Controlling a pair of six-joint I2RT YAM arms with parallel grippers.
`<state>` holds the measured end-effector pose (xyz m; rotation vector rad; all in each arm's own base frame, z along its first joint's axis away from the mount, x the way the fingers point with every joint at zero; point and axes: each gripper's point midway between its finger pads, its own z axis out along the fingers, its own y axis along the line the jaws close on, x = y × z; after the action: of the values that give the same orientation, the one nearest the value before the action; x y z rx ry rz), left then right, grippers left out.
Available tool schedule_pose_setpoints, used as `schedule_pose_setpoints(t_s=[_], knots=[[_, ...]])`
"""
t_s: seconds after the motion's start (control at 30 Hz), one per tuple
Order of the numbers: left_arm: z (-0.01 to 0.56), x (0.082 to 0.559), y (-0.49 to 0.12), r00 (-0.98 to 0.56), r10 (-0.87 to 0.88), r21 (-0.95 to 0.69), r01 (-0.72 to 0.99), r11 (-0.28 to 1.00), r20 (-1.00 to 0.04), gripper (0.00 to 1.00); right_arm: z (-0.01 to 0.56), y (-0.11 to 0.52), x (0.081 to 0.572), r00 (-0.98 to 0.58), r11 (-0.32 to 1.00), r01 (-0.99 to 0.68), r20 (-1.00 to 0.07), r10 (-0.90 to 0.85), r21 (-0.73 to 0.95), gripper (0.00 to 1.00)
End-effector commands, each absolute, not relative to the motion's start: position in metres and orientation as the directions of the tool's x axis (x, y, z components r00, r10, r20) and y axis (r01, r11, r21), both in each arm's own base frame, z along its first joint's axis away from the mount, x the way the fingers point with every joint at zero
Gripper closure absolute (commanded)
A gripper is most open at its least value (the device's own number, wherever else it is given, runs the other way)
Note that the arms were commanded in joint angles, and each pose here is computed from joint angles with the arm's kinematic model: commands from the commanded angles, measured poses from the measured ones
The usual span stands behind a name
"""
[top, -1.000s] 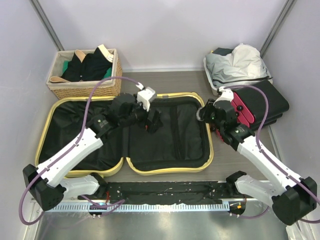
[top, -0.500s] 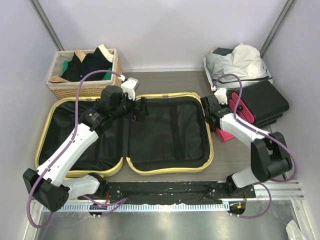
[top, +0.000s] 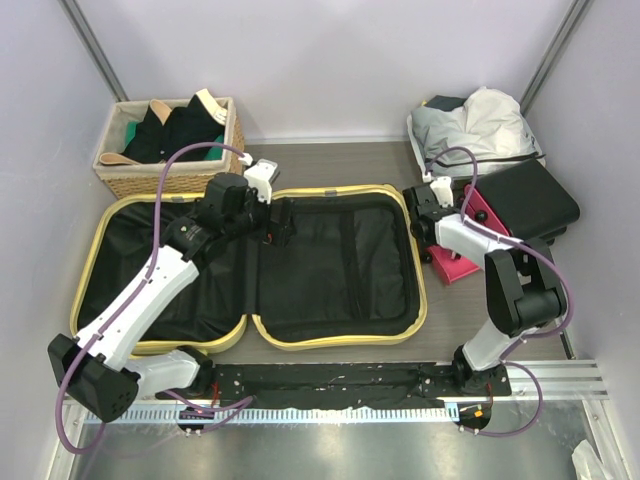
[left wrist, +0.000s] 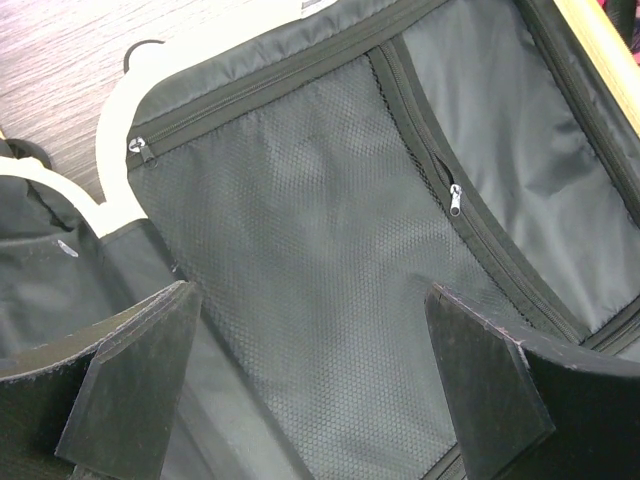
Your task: Open, take out, and arrange the luggage
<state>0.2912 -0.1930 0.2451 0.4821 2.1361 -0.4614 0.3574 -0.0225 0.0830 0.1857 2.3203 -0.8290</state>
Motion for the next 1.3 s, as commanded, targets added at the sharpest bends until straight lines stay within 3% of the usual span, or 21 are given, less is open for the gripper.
schedule_pose_setpoints(t_s=[0.0,0.07,0.17,0.2,0.3,0.5,0.87,1.1,1.27], knots=[[0.243,0.294,-0.19,-0.537,0.185,-0.13,0.494,0.86,-0.823,0.0,0.122,-0.009,0.371,-0.68,0.852,0.37,-0.733,-0.023,-0.37,0.23],[0.242,0.294,-0.189,-0.539,0.186,-0.128,0.492,0.861,-0.821,0.0,0.132,-0.009,0.366,-0.656,0.86,0.384,-0.755,-0.001,-0.335,0.25],[0.244,0.292,-0.19,-0.537,0.184,-0.132,0.496,0.858,-0.824,0.0,0.147,-0.008,0.351,-0.618,0.875,0.403,-0.785,0.043,-0.27,0.34],[0.244,0.292,-0.19,-0.538,0.182,-0.134,0.495,0.859,-0.823,0.0,0.146,-0.009,0.345,-0.616,0.876,0.406,-0.786,0.052,-0.26,0.42],[0.245,0.291,-0.192,-0.536,0.175,-0.144,0.5,0.854,-0.826,0.0,0.146,-0.002,0.33,-0.6,0.9,0.397,-0.793,0.104,-0.182,0.48],[0.248,0.287,-0.195,-0.535,0.163,-0.166,0.514,0.842,-0.829,0.0,0.11,0.02,0.305,-0.668,0.936,0.344,-0.719,0.192,-0.07,0.62],[0.248,0.284,-0.198,-0.537,0.158,-0.181,0.525,0.832,-0.829,0.0,0.089,-0.001,0.292,-0.689,0.892,0.424,-0.694,0.208,-0.154,0.71],[0.249,0.285,-0.196,-0.532,0.159,-0.173,0.521,0.836,-0.832,0.0,0.081,-0.035,0.313,-0.691,0.825,0.503,-0.693,0.207,-0.256,0.76],[0.245,0.285,-0.199,-0.543,0.157,-0.185,0.522,0.833,-0.825,0.01,0.097,-0.034,0.342,-0.668,0.848,0.484,-0.717,0.199,-0.216,0.77]])
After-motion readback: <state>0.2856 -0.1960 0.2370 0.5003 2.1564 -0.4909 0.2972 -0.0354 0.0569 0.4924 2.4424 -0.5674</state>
